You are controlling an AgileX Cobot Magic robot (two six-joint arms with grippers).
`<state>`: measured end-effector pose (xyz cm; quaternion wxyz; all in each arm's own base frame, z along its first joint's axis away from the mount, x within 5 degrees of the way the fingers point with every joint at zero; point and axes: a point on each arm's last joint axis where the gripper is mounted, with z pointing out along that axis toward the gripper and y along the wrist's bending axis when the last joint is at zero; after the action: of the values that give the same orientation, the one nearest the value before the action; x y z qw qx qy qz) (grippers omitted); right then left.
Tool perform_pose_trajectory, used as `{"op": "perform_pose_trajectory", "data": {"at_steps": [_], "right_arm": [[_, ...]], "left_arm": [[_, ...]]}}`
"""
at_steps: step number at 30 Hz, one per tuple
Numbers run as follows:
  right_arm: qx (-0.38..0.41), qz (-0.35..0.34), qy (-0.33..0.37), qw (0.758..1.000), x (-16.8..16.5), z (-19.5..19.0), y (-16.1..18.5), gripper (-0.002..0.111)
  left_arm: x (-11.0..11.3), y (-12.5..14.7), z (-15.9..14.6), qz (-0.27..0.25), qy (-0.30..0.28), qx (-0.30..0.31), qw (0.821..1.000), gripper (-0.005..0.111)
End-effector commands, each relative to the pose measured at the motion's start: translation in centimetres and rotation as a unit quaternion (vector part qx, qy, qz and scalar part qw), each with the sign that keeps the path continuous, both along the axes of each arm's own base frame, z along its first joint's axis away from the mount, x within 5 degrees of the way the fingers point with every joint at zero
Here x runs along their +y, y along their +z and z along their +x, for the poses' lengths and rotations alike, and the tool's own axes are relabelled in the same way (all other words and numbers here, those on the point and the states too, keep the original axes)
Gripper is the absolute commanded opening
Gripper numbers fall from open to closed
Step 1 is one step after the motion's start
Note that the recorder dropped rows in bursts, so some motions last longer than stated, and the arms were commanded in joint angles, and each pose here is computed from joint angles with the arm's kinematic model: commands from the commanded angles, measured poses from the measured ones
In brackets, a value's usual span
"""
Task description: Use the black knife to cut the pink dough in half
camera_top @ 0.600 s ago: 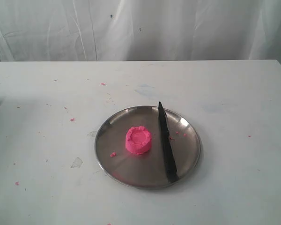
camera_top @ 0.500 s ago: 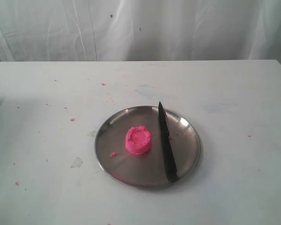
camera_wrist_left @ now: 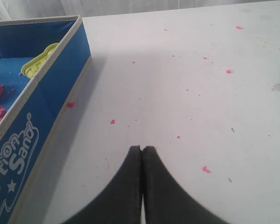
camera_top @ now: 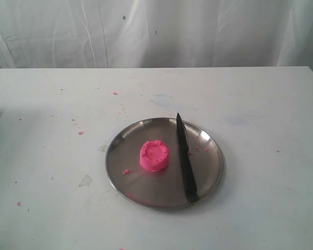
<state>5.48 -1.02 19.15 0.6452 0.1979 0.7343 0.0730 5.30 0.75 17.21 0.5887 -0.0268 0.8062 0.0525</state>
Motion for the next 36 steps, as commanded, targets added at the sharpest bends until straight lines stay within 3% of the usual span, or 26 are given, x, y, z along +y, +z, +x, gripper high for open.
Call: {"op": "perform_pose_trajectory", "data": {"at_steps": [1,8,15,20,22,25,26,29,31,33,36], "right_arm": [[-0.049,0.002,0.008,0.999,0.2,0.1,0.8,0.0],[-0.147,-0.01,0.031,0.989,0.6,0.1,2.6,0.0],[-0.29,-0.027,0.063,0.955,1.2,-0.7,5.2,0.0],[-0.356,0.004,0.073,0.932,1.3,-1.2,6.3,0.0],[-0.422,0.019,0.078,0.903,1.3,-2.0,7.3,0.0],[-0.542,0.034,0.082,0.836,1.1,-3.8,8.9,0.0],[-0.589,0.044,0.079,0.803,0.9,-4.7,9.4,0.0],[-0.666,0.065,0.088,0.737,0.7,-6.5,10.6,0.0],[-0.695,0.063,0.094,0.71,0.8,-7.4,11.7,0.0],[-0.692,0.028,0.105,0.713,1.4,-7.7,12.9,0.0],[-0.63,-0.047,0.118,0.766,2.4,-6.9,14.1,0.0]], "left_arm": [[0.0,-0.1,0.0,-0.001,0.002,-0.002,1.0,0.0],[0.0,-0.1,0.0,-0.001,0.002,-0.002,1.0,0.0],[0.0,-0.1,0.0,-0.001,0.002,-0.002,1.0,0.0],[0.0,-0.1,0.0,-0.001,0.002,-0.002,1.0,0.0],[0.0,-0.1,0.0,-0.001,0.002,-0.002,1.0,0.0],[0.0,-0.1,0.0,-0.001,0.002,-0.002,1.0,0.0],[0.0,-0.1,0.0,-0.001,0.002,-0.002,1.0,0.0],[0.0,-0.1,0.0,-0.001,0.002,-0.002,1.0,0.0],[0.0,-0.1,0.0,-0.001,0.002,-0.002,1.0,0.0],[0.0,-0.1,0.0,-0.001,0.002,-0.002,1.0,0.0],[0.0,-0.1,0.0,-0.001,0.002,-0.002,1.0,0.0]]}}
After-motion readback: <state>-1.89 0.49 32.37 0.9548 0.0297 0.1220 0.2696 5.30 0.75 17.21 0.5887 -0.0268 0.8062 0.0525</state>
